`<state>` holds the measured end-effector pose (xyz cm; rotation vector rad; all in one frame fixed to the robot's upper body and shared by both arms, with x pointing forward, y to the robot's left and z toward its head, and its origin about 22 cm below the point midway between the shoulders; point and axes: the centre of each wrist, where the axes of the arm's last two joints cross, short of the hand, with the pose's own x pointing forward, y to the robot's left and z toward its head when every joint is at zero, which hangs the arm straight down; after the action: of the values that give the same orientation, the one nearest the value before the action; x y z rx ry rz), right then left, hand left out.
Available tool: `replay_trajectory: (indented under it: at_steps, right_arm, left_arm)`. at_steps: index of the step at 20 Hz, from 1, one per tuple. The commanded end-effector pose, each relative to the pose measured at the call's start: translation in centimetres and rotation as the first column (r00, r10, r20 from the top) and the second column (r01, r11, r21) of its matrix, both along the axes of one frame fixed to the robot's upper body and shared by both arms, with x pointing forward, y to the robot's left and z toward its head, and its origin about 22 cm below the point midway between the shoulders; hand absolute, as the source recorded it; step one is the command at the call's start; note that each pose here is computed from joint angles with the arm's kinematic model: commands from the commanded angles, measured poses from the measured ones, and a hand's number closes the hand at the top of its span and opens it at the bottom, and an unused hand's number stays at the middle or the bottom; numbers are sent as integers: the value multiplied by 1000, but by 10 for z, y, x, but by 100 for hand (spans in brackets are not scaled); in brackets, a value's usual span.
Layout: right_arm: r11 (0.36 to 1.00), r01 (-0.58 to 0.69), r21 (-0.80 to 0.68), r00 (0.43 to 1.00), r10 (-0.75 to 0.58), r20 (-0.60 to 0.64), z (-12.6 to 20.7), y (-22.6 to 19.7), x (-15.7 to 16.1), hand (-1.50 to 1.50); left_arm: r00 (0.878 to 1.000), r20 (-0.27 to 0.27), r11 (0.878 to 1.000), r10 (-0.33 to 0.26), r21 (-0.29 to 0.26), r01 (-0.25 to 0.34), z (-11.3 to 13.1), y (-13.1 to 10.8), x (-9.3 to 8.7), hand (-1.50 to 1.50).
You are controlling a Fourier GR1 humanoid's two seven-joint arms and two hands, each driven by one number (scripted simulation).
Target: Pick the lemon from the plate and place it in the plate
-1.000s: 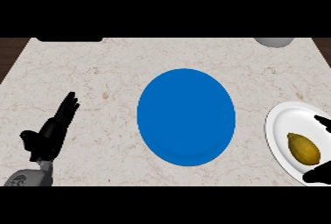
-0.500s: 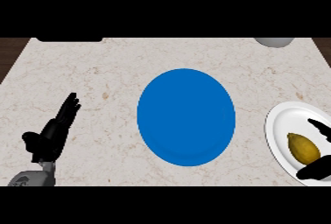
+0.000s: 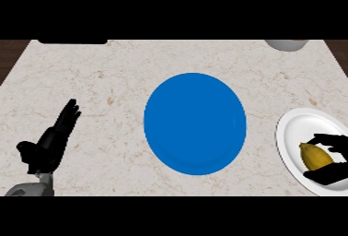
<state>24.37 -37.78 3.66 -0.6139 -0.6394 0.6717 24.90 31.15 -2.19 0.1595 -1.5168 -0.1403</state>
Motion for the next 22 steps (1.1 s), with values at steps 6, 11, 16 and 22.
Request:
replay_trajectory:
  at_steps: [6, 11, 16, 22]
  right_arm:
    - [1000, -24, 2, 994, 23, 109, -27, 31, -18, 150]
    - [981, 108, -161, 958, -59, 282, -21, 54, -101, 150]
    - [942, 151, -301, 882, 9, 471, 13, 83, -143, 150]
    - [932, 188, -309, 803, 36, 595, 52, 126, -183, 150]
  left_arm:
    - [1000, 11, 1000, 22, -2, -22, -6, -5, 3, 0]
    - [998, -18, 998, 62, 9, -62, -4, 13, -16, 0]
    - [999, -11, 999, 53, -9, -53, -1, 8, -10, 0]
    - [1000, 0, 1000, 19, 3, -19, -7, 6, -8, 0]
